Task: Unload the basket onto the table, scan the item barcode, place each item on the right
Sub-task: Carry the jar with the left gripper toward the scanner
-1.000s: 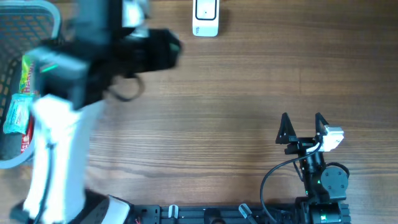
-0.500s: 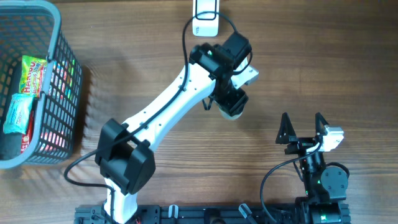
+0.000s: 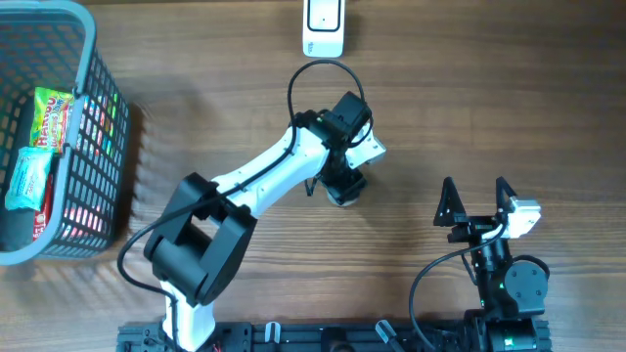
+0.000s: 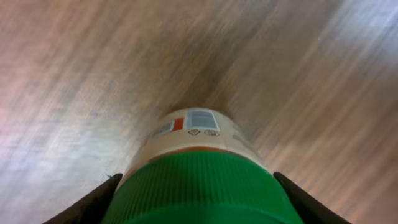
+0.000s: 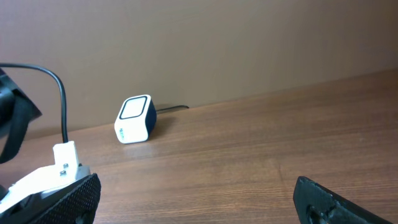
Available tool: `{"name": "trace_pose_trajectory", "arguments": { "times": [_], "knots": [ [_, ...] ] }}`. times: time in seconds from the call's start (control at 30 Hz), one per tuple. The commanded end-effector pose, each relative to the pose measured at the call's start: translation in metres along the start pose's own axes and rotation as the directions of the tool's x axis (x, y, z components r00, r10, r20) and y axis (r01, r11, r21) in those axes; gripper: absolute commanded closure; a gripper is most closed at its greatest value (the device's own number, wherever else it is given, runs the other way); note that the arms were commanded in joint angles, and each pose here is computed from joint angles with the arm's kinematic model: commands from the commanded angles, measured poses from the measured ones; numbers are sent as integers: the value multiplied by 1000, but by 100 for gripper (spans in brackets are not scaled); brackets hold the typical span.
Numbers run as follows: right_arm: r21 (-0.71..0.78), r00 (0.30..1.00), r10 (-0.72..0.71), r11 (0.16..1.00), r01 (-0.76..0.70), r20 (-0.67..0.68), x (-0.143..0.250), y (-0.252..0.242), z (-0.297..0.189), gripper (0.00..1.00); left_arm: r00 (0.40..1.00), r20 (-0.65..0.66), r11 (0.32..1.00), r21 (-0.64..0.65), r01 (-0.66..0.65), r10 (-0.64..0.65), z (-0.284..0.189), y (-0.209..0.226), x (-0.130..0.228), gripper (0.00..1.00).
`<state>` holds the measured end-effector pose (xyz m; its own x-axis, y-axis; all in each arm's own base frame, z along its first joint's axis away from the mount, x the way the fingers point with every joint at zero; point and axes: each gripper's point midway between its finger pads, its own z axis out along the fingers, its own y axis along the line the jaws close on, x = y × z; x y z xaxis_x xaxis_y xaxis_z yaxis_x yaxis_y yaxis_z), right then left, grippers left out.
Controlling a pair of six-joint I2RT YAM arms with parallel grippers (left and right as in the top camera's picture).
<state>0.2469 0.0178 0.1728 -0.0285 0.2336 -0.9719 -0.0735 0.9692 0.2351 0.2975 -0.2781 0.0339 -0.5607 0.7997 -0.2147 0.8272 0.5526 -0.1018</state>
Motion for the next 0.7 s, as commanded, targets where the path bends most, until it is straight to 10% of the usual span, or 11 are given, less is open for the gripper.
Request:
{"name": "trace_pose_trajectory", "arguments": {
  "times": [0.0,0.17,0.4,0.67],
  "knots": [
    [7,1000,2,1000,-2,9,-2,-1,0,0,992,-108,989,-130,-74,60,7,25,29,19],
    [7,1000,1,1000,-1,9,-2,-1,0,0,969,-234,935,-317,-156,82,-4,60,47,0],
    [7,1000,1,1000,-1,9,-2,-1,0,0,938,-345,772,-590,-238,26,-40,104,56,0],
    [7,1000,1,1000,-1,9,-2,-1,0,0,987,-129,621,-783,-43,-94,-116,116,44,0]
  ]
}}
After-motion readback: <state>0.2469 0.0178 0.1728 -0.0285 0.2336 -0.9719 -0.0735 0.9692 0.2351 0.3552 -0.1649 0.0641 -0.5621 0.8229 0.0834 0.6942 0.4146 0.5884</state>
